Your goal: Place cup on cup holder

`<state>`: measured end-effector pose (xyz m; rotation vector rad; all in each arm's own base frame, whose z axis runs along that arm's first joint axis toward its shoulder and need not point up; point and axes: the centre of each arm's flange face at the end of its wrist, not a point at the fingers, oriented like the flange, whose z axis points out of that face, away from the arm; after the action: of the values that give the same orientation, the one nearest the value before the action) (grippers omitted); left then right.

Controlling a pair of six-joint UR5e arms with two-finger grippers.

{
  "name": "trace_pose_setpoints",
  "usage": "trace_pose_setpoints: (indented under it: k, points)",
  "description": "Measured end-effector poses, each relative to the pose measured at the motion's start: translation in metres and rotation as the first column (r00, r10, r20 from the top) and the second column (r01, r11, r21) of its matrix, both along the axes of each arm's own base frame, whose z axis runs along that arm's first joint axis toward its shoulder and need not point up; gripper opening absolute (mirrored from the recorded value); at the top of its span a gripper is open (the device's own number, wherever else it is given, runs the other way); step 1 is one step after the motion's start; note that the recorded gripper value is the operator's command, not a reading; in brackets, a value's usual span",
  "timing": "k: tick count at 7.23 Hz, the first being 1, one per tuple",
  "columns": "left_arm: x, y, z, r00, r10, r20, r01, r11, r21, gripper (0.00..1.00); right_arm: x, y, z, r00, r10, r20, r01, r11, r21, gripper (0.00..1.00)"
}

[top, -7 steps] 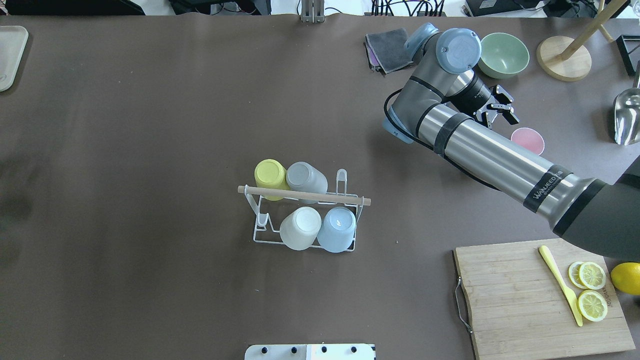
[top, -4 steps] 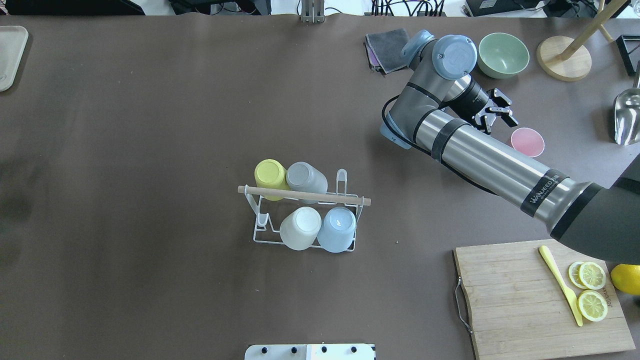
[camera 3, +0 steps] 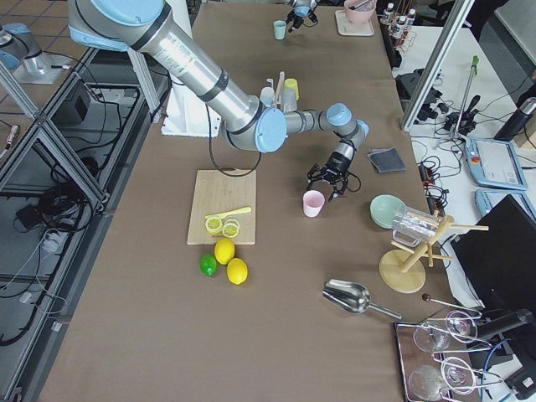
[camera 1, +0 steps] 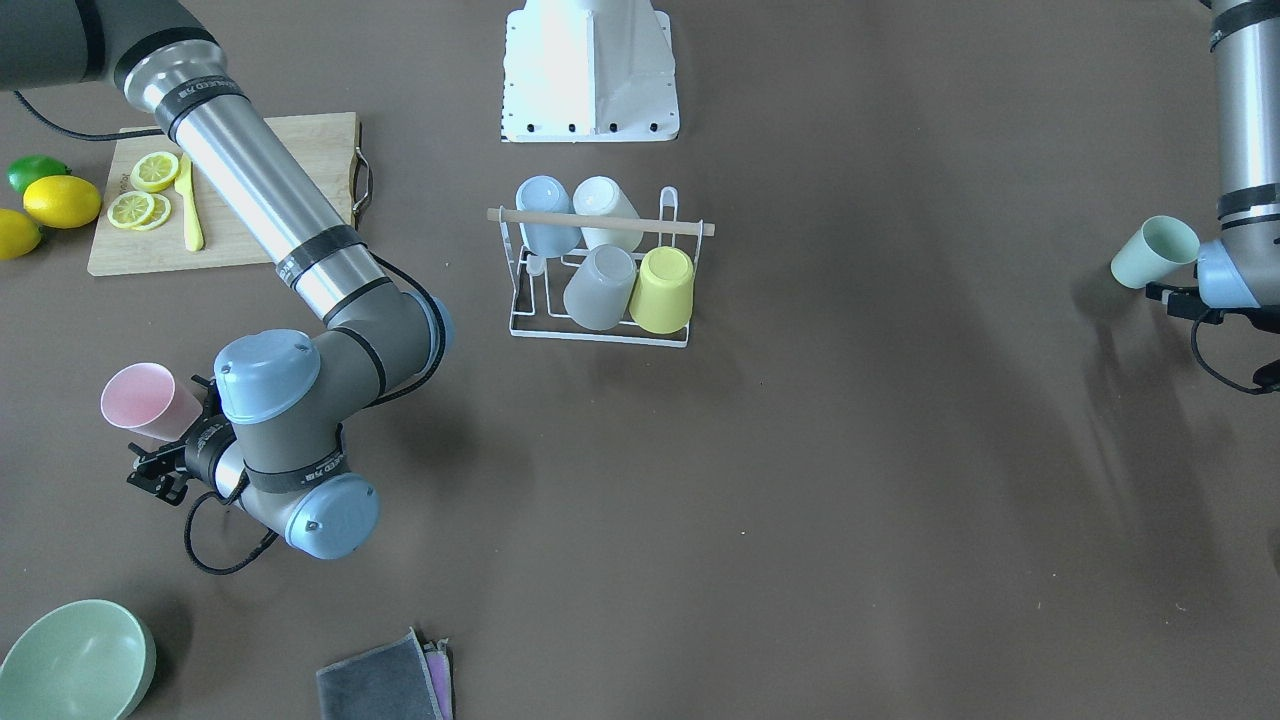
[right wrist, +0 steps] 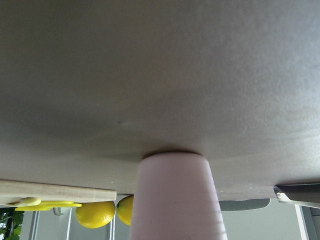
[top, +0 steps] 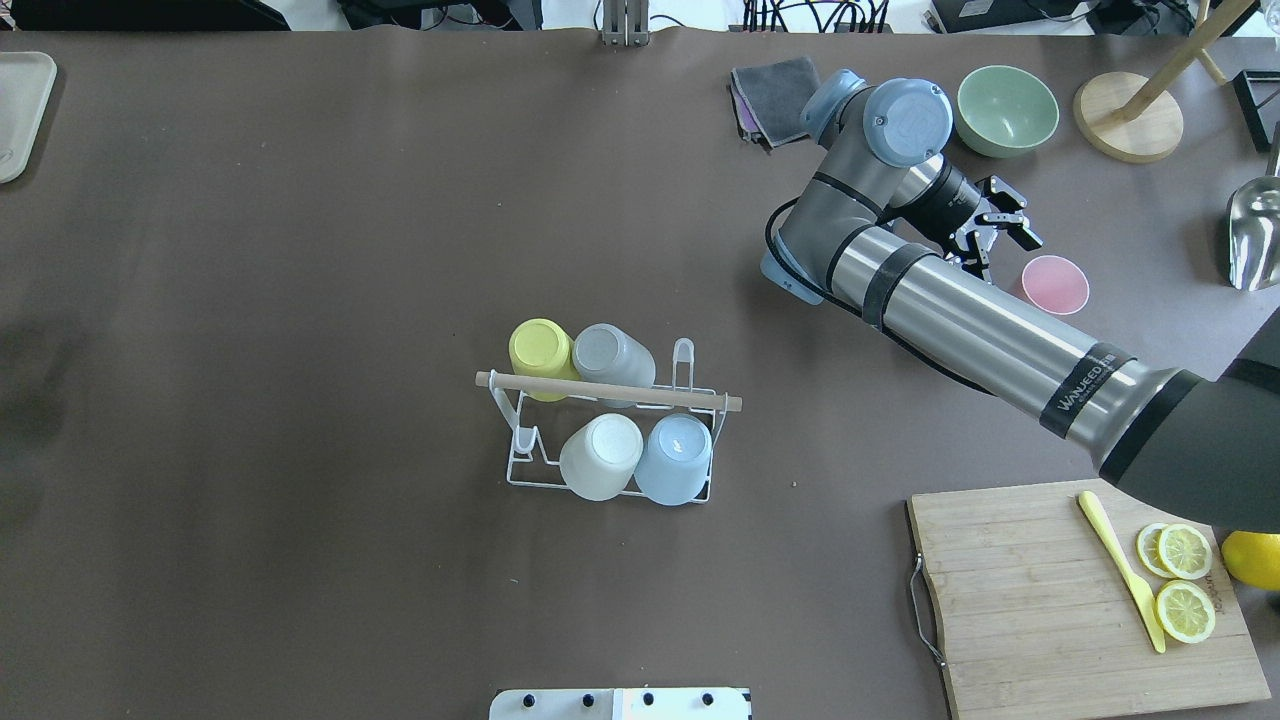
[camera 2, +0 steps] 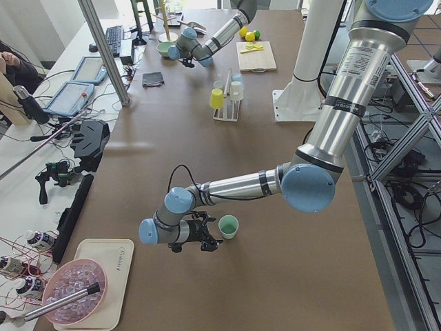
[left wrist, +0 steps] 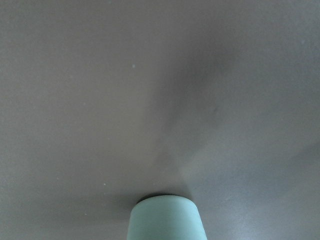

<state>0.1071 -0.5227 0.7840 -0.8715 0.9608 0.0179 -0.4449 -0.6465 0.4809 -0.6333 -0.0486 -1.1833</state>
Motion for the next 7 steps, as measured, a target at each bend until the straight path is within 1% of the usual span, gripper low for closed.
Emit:
trace_pose_setpoints:
  k: [7]
  points:
    - [0.019,0.010,0.006,0.999,0.036,0.000,-0.036,0.999,-0.011,0.97,-0.002,0.004,0.013,0.998,-0.046,-0.034,0.047,0.999,0.007,0.99]
